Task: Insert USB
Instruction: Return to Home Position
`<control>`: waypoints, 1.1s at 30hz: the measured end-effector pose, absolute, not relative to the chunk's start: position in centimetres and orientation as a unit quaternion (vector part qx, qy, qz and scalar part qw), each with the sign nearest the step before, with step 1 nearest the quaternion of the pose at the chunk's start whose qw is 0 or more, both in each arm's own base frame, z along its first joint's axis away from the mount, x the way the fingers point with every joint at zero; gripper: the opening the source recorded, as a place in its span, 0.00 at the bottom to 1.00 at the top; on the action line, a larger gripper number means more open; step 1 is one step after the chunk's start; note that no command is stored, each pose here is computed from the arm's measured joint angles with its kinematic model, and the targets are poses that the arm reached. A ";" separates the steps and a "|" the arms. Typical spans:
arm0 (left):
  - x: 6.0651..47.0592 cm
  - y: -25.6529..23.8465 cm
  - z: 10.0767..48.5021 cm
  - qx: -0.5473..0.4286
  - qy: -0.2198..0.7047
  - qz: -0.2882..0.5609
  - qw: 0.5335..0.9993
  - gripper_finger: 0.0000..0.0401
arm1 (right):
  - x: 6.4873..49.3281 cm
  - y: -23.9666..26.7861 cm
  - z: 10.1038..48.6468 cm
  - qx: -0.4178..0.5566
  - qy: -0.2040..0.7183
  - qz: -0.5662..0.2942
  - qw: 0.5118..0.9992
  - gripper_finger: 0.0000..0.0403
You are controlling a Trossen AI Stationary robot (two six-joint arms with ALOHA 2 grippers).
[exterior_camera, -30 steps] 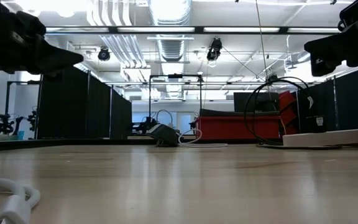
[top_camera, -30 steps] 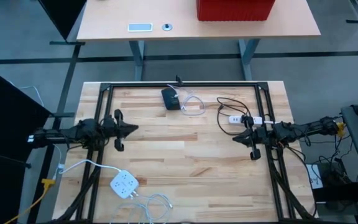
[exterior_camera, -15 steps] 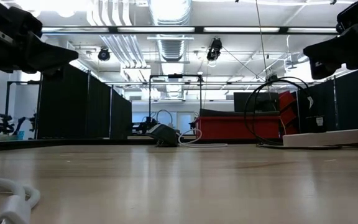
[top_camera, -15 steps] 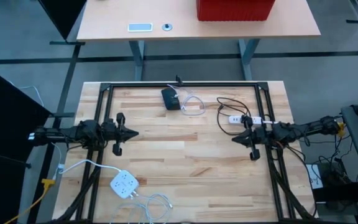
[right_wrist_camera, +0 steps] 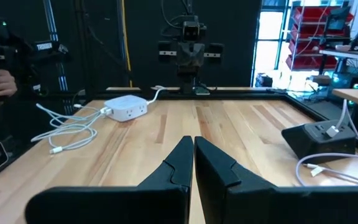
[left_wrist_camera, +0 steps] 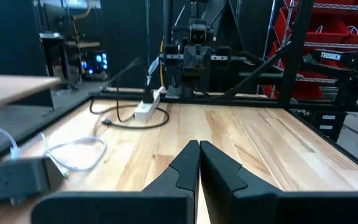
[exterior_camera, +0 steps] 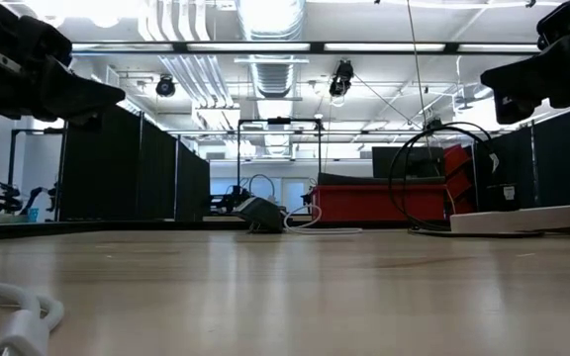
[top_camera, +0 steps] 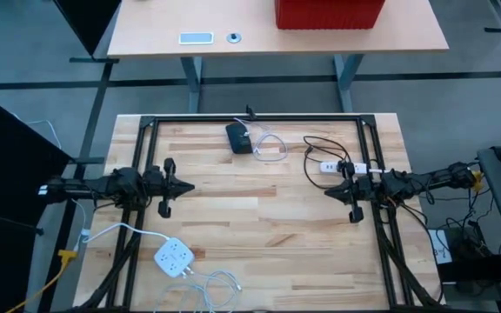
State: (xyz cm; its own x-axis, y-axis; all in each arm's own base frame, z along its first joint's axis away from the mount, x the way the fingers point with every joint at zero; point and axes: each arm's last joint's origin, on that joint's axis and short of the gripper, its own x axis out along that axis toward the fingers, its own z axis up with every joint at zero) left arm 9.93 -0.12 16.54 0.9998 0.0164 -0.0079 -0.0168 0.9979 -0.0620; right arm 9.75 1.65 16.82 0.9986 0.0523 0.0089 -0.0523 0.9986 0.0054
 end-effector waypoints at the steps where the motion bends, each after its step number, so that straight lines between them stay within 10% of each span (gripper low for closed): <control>1: 10.0 -0.1 16.4 -0.027 0.009 0.004 1.000 0.00 | 9.8 1.7 16.8 0.003 -0.005 0.028 1.000 0.00; 33: 9.9 -0.1 16.6 -0.019 -0.002 0.005 1.000 0.00 | 9.9 0.7 16.6 -0.004 0.005 0.020 1.000 0.00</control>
State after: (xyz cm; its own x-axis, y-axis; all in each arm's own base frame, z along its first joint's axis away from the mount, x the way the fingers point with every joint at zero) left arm 9.85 -0.14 16.62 0.9999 0.0107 0.0031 -0.0106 0.9992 -0.0381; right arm 9.90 0.71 16.59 0.9992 0.0401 -0.0093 -0.0401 0.9992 -0.0072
